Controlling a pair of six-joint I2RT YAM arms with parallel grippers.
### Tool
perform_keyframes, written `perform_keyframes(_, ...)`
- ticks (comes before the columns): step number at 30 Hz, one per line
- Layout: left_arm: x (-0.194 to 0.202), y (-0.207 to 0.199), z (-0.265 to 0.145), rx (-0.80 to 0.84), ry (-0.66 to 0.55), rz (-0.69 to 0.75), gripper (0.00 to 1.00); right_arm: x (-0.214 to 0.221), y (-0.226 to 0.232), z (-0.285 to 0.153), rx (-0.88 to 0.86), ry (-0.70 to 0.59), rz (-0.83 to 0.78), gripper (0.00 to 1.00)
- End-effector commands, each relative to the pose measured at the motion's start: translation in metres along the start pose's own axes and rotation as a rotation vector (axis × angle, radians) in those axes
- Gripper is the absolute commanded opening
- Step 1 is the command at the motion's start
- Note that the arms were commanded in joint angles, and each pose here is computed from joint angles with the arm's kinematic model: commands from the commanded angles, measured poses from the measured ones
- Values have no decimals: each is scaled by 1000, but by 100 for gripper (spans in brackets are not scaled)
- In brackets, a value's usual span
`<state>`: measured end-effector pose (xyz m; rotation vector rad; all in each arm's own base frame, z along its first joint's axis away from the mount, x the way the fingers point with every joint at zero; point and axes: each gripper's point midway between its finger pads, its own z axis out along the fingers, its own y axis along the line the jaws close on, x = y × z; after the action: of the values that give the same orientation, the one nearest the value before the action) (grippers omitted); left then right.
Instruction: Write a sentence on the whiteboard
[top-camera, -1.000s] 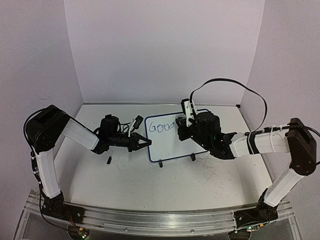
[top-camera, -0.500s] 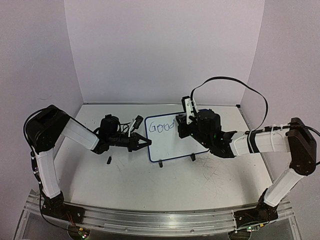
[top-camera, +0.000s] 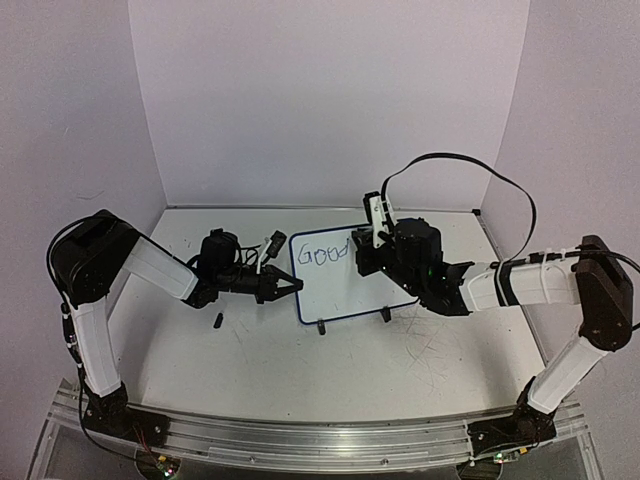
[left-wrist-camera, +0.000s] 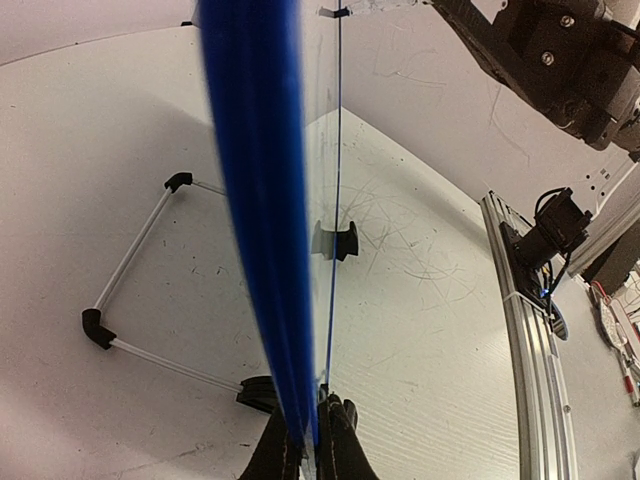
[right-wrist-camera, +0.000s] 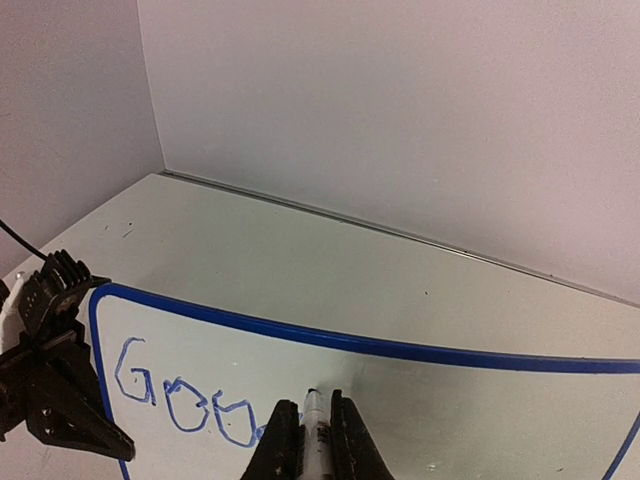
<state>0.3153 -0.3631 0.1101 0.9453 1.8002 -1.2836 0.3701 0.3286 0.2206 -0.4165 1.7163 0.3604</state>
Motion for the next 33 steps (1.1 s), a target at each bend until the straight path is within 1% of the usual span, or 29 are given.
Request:
perform_keyframes(1,4,8,-1,-49,24,46,0,-38,-5,-2,20,-94,31,0)
perform_keyframes(12,3,8,-1,-50,24,46,0,1,-3,-4,-5,-2,42,0)
perform_keyframes(27,3,7,-1,-48,23,47,0,25,1,-8,-22,59,49,0)
perform_keyframes(33,4,8,-1,-51,26,44,0,28,-3,-10,-4,65,47,0)
